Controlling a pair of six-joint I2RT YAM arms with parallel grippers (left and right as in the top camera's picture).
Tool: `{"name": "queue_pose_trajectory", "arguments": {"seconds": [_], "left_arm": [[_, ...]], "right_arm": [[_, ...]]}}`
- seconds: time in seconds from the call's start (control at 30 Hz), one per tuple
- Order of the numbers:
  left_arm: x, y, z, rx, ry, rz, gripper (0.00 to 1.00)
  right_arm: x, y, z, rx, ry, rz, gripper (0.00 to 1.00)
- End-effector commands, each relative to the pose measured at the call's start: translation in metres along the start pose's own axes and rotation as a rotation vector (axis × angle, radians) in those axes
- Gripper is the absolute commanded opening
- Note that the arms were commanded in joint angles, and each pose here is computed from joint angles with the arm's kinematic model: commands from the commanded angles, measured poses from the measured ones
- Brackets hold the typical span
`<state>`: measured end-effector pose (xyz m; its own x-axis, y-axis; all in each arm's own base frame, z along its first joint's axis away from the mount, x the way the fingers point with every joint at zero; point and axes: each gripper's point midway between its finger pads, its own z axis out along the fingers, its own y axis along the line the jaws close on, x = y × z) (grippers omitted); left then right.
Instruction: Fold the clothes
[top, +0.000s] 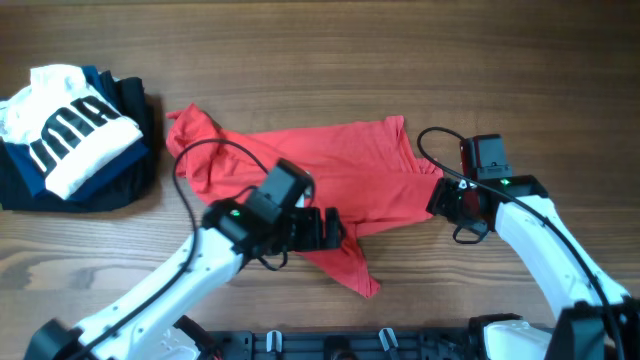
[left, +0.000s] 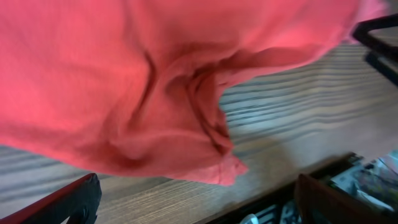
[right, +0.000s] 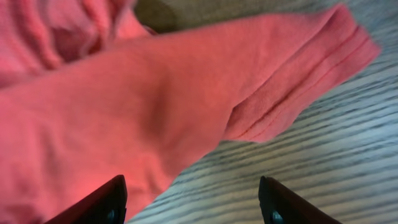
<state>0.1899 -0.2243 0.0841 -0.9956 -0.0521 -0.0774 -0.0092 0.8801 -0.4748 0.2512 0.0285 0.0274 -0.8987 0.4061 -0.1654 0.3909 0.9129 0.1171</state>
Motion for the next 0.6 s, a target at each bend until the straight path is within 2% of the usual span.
{"name": "queue_pose_trajectory", "arguments": {"seconds": [0.0, 0.17, 0.23, 0.27, 0.33, 0.4, 0.43, 0.5, 0.57], "left_arm": [[0.003, 0.007, 0.024, -0.082, 0.014, -0.109, 1.0], [0.003, 0.001, 0.055, -0.084, 0.036, -0.072, 0.98], [0.001, 0.002, 0.064, -0.09, 0.036, -0.07, 0.91], [0.001, 0.003, 0.068, -0.095, 0.041, -0.073, 0.81], [0.003, 0.009, 0.075, -0.118, 0.059, -0.08, 0.5], [0.006, 0.014, 0.078, -0.134, 0.071, -0.085, 0.36], [0.006, 0.015, 0.079, -0.14, 0.076, -0.087, 0.23], [0.008, 0.017, 0.078, -0.15, 0.083, -0.09, 0.04], [0.01, 0.022, 0.077, -0.17, 0.086, -0.095, 0.04]], "right_arm": [[0.003, -0.007, 0.015, 0.039, 0.025, 0.022, 0.68], [-0.003, -0.004, 0.025, 0.034, 0.017, 0.023, 0.67], [-0.006, -0.002, 0.025, 0.028, 0.005, 0.023, 0.63], [-0.008, -0.001, 0.025, 0.024, -0.002, 0.023, 0.57], [-0.01, 0.0, 0.025, 0.019, -0.011, 0.045, 0.33], [-0.012, 0.001, 0.025, 0.014, -0.019, 0.046, 0.13], [-0.012, 0.001, 0.025, 0.013, -0.021, 0.046, 0.06], [-0.013, 0.001, 0.025, 0.014, -0.024, 0.045, 0.05], [-0.014, 0.0, 0.025, 0.017, -0.03, 0.046, 0.04]]}}
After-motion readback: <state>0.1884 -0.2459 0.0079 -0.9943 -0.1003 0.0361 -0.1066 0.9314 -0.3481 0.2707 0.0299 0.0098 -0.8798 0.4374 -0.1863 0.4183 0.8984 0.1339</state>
